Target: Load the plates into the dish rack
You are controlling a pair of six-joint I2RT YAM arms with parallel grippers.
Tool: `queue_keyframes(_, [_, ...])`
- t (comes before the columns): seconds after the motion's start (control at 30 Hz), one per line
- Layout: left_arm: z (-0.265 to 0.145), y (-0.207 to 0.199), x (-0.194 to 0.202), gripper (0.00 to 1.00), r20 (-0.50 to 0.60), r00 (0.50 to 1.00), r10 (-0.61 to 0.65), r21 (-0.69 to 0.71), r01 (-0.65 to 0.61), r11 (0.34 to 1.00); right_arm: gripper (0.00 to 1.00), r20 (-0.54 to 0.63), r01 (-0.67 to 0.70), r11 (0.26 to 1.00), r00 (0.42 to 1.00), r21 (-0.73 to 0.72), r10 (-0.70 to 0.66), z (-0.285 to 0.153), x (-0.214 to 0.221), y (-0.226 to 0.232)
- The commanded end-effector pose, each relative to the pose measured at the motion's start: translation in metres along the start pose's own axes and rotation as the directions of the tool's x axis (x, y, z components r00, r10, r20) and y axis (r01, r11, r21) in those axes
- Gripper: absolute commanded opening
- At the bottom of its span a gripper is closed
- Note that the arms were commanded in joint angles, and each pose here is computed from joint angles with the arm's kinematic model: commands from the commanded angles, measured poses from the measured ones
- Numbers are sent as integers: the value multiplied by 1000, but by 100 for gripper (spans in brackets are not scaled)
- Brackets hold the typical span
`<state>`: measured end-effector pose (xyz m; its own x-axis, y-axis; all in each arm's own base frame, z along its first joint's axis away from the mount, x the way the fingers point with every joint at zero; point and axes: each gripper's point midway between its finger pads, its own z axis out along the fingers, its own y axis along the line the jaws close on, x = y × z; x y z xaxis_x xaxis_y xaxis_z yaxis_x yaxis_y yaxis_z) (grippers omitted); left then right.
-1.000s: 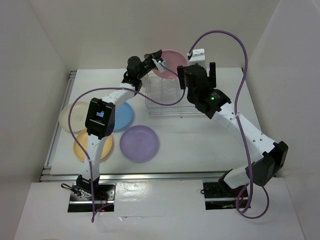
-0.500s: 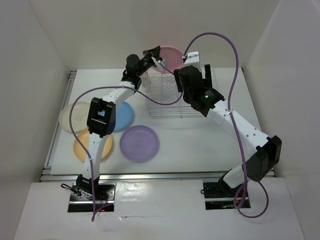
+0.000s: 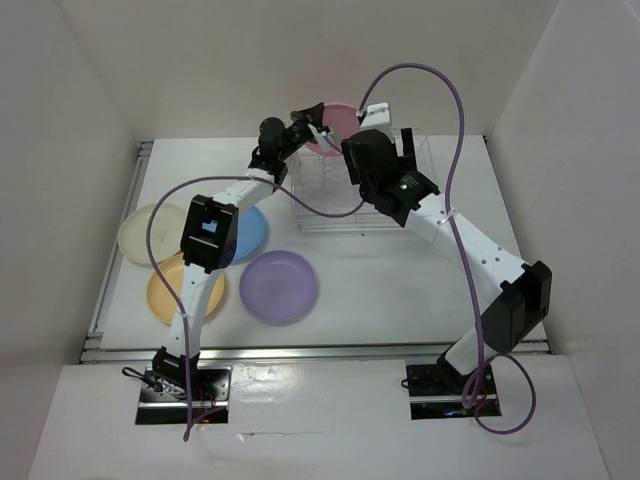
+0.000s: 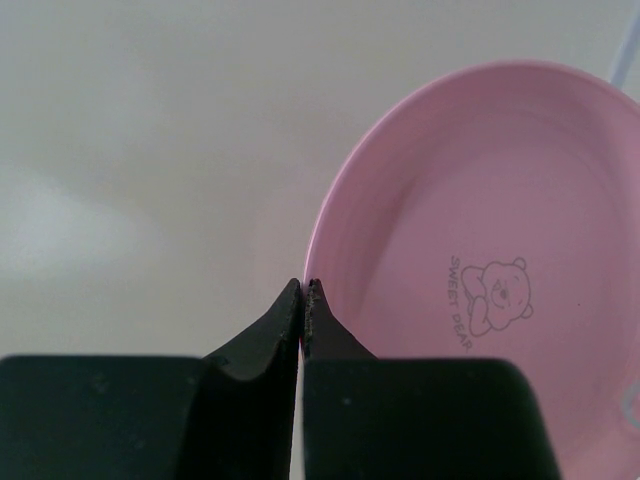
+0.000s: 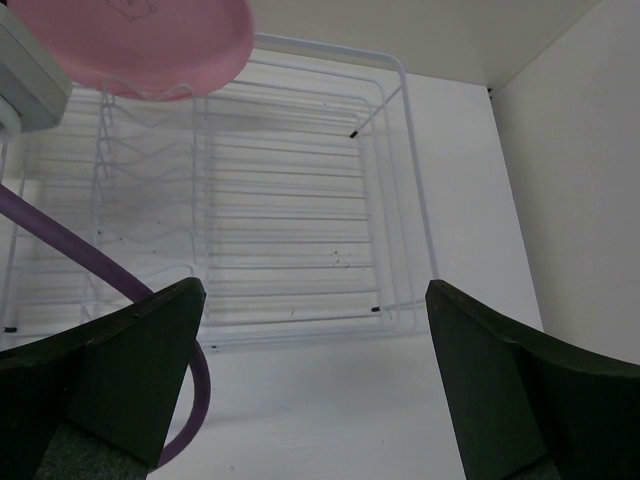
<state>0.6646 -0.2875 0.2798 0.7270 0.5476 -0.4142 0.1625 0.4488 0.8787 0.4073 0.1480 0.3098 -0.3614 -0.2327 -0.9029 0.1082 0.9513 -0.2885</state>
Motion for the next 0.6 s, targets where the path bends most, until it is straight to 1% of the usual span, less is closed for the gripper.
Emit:
queue_keyframes(0.0, [-6,7,-9,2,30,999,24,-21,-23,1000,100,33,-33,999,999,-21,34,-4,-19,4])
queue_keyframes(0.07, [-10,5,-5,7,4,1000,-17,-30,17,999,100,33,-33,999,999,-21,34,-4,-19,4])
queue_keyframes(0.1, [-10,-6,-4,10,-12,999,-39,-25,39,999,100,33,-33,999,999,-21,34,-5,-18,3])
queue_keyframes(0.13, [-14,-4,4,11,-48,997,-55,-58,52,997,100,24,-30,999,999,-13,30,-2,-14,0])
queue_keyframes(0.17, [-16,-11,9,14,-66,994,-89,-57,85,995,100,30,-36,999,999,-13,36,-5,-17,-2])
queue_keyframes(0.23, [-24,-23,16,22,-97,988,-124,-49,120,992,100,30,-35,999,999,-4,35,-5,-13,-4])
queue_keyframes(0.27, [-23,-26,9,29,-91,985,-145,-44,141,989,100,38,-44,999,998,-4,44,-8,-16,-7])
queue_keyframes(0.33, [-28,-33,12,41,-106,979,-172,-41,168,985,100,36,-47,999,998,-7,47,-6,-12,-9])
queue_keyframes(0.37, [-27,-34,9,45,-112,978,-174,-47,169,984,100,42,-52,998,998,-16,53,-6,-14,-8])
queue_keyframes(0.47, [-32,-24,9,58,-134,971,-199,-87,188,978,100,49,-60,998,997,-37,62,-5,-15,-3])
queue_keyframes(0.5, [-33,-20,6,58,-131,969,-211,-91,200,976,100,49,-60,998,997,-37,62,-5,-15,-3])
queue_keyframes(0.53, [-35,-12,3,65,-135,969,-209,-106,196,975,100,55,-66,997,996,-47,68,-5,-17,-1])
queue_keyframes(0.57, [-36,-8,0,66,-132,969,-208,-109,194,975,100,55,-65,996,996,-56,68,-5,-17,1])
